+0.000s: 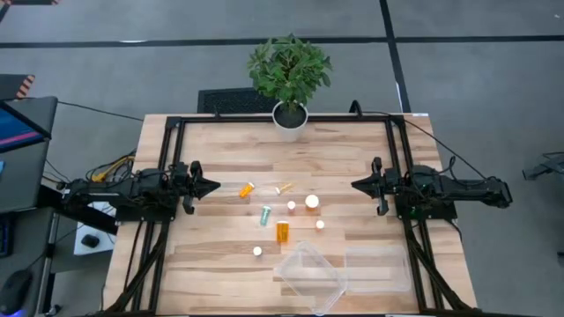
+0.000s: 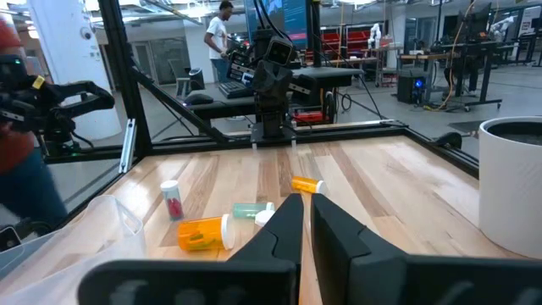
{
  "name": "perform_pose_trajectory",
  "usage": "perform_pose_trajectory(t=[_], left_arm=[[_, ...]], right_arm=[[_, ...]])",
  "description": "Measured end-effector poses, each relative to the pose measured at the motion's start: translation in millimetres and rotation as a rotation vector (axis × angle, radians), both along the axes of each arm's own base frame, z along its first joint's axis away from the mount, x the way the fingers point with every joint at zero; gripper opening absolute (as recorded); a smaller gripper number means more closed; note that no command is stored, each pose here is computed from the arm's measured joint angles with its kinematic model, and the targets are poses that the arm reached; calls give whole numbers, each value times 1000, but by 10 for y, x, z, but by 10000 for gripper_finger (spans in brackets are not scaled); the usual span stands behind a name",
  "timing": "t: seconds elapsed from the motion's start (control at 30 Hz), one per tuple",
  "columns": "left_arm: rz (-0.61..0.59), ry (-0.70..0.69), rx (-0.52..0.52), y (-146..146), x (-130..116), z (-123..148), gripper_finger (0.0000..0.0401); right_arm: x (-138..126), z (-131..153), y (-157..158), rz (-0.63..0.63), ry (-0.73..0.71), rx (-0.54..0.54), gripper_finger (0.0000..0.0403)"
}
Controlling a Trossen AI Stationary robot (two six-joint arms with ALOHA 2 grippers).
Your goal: Pick and place medicine bottles into bin by pill shape (circle, oval)
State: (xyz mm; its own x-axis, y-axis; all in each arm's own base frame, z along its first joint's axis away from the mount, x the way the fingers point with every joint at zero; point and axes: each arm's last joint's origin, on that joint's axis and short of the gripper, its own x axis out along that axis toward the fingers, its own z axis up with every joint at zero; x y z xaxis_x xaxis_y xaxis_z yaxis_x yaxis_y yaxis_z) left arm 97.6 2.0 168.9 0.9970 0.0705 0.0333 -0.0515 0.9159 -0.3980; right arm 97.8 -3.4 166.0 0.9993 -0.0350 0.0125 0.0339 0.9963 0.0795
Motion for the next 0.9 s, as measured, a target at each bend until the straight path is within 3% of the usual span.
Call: perform_pose_trajectory(t=[0.6, 0.73, 0.9], left_arm=[[0, 0, 0, 0, 0, 0, 0], [48, -9, -5, 14, -2, 8, 0], [84, -28, -129, 26, -4, 13, 0]], right_arm=[[0, -1, 0, 0, 0, 0, 42], [0, -1, 0, 0, 0, 0, 42], [0, -1, 0, 1, 0, 0, 42]])
